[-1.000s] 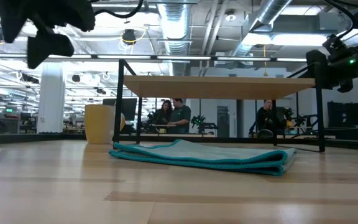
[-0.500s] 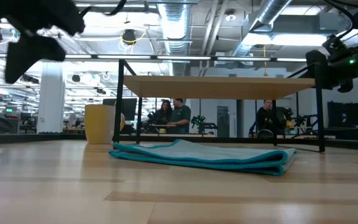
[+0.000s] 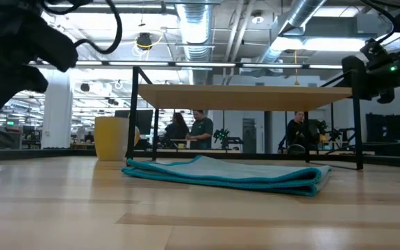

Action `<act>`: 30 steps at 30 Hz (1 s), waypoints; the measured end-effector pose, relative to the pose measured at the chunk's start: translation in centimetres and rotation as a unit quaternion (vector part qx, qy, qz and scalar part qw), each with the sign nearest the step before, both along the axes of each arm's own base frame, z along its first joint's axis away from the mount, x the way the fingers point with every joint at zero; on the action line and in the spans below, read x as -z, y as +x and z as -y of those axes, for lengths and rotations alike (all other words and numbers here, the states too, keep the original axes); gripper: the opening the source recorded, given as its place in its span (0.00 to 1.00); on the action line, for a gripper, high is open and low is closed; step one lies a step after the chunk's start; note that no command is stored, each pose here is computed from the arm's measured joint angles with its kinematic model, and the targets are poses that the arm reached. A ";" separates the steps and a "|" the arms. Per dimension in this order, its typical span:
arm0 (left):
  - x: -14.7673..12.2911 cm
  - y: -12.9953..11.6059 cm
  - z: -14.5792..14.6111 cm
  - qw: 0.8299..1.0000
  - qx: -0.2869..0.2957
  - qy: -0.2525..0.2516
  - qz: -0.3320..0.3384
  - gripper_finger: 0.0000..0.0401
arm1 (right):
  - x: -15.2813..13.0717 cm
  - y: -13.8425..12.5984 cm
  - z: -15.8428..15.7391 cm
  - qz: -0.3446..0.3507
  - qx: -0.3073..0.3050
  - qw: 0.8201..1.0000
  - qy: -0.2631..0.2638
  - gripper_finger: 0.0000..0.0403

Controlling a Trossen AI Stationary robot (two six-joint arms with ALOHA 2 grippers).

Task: Stack small to large cups/mugs on shelf
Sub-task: Put the blue mug on the shelf

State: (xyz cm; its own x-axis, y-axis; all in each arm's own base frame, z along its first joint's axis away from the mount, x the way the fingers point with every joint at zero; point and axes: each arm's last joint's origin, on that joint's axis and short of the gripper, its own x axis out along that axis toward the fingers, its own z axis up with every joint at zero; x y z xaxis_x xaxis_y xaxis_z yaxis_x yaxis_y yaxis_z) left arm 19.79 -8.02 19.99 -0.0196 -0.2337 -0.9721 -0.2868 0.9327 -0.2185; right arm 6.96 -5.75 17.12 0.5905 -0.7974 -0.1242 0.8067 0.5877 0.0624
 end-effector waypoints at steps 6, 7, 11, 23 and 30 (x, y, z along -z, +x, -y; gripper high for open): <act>0.9 -0.6 -0.2 1.000 -0.014 0.003 -0.015 0.53 | 0.0 0.0 0.0 0.002 0.001 1.000 0.002 0.33; 1.1 -0.6 -0.2 1.000 -0.014 0.004 -0.016 0.52 | 0.0 0.0 0.0 0.002 0.001 1.000 0.002 0.33; 1.3 -0.7 -0.3 1.000 -0.014 0.005 -0.016 0.45 | 0.0 0.0 0.0 0.002 0.001 1.000 0.001 0.33; 1.4 -0.6 -0.4 1.000 -0.015 0.025 -0.005 0.14 | 0.0 -0.1 0.0 -0.002 0.010 1.000 -0.002 0.33; 1.4 -0.6 -0.5 0.999 -0.004 0.041 0.004 0.03 | 0.0 -0.1 0.0 -0.002 0.010 1.000 -0.002 0.33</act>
State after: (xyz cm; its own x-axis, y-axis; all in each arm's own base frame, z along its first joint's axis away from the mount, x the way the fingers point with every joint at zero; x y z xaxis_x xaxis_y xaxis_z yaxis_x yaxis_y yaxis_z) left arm 19.21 -7.55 18.59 -0.0109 -0.1528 -0.9882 -0.2931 0.9453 -0.1429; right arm 6.91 -5.79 17.12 0.5737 -0.8097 -0.1232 0.8187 0.5714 0.0568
